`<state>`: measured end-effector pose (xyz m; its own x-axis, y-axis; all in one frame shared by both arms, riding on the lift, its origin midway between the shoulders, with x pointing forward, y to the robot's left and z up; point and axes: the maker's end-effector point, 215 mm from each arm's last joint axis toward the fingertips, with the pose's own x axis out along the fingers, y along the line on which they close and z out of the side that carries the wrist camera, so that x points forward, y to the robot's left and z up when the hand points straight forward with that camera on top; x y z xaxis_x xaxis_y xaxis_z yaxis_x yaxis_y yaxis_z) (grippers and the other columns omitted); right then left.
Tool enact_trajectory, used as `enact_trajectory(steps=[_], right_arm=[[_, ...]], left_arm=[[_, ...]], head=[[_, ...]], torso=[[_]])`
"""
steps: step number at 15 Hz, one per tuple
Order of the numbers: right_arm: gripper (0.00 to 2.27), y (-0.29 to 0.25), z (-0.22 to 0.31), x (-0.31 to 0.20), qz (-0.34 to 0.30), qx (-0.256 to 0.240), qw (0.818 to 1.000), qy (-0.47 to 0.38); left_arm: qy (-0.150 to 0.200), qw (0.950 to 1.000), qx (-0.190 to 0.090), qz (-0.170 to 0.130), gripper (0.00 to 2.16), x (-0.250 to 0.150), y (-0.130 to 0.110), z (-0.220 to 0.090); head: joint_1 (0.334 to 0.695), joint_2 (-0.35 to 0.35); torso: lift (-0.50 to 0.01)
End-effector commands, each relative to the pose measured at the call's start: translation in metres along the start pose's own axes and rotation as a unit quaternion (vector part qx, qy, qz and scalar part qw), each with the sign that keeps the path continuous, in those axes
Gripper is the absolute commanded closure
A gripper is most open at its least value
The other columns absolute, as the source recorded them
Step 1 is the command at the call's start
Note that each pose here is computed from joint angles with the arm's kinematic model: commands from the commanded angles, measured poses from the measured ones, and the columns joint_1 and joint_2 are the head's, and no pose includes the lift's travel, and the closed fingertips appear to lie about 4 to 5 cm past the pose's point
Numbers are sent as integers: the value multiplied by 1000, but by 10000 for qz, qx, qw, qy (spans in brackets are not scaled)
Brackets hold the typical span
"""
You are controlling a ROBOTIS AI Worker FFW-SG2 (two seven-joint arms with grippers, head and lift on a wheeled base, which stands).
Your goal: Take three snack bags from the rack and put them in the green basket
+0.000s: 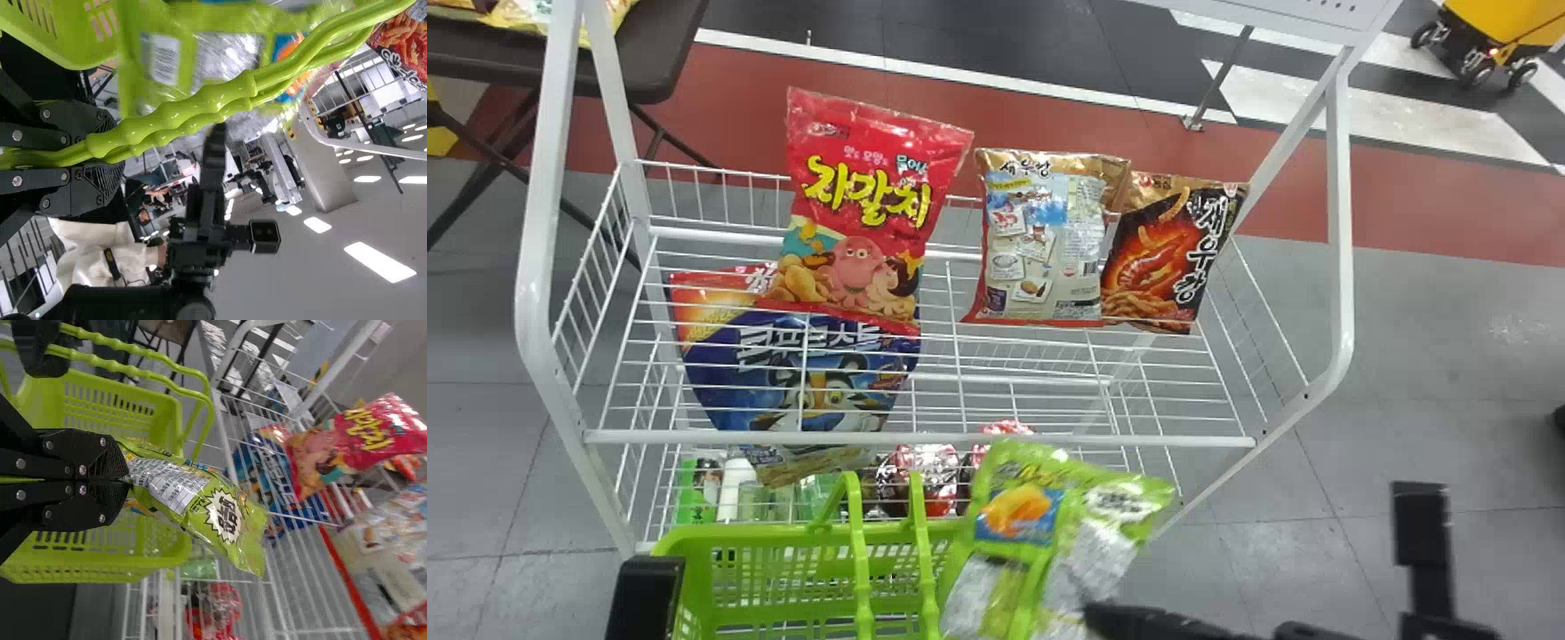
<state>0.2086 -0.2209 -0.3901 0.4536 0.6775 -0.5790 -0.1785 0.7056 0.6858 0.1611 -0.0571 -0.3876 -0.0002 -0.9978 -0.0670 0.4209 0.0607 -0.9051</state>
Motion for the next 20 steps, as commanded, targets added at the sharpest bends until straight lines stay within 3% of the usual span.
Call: enact_trajectory(steps=[1, 5, 6, 8, 15, 20], right_arm=[[2010, 7, -27, 28, 203, 111, 9989, 416], [1993, 8, -62, 68, 301, 5, 9952, 929], [1639, 4, -63, 76, 298, -17, 9952, 929], [-1, 4, -65, 87, 370, 44, 9943, 999], [53, -5, -69, 54, 192, 194, 9903, 1359], [53, -9, -35, 25, 309, 286, 9958, 811]], left_arm=[[8, 10000, 9, -17, 1227, -1, -3, -1], [-18, 10000, 15, -16, 1224, -2, -7, -3], [-16, 10000, 15, -27, 1224, -1, -8, -4], [-8, 10000, 6, -35, 1224, -1, -10, -7], [-14, 10000, -6, -41, 1224, -4, -10, -7], [-20, 10000, 9, -33, 1224, -4, -8, -5]], head=[[695, -350], [695, -350], [695, -350], [695, -350], [695, -350], [695, -350]], torso=[[-7], [-7], [-7], [-7], [-7], [-7]])
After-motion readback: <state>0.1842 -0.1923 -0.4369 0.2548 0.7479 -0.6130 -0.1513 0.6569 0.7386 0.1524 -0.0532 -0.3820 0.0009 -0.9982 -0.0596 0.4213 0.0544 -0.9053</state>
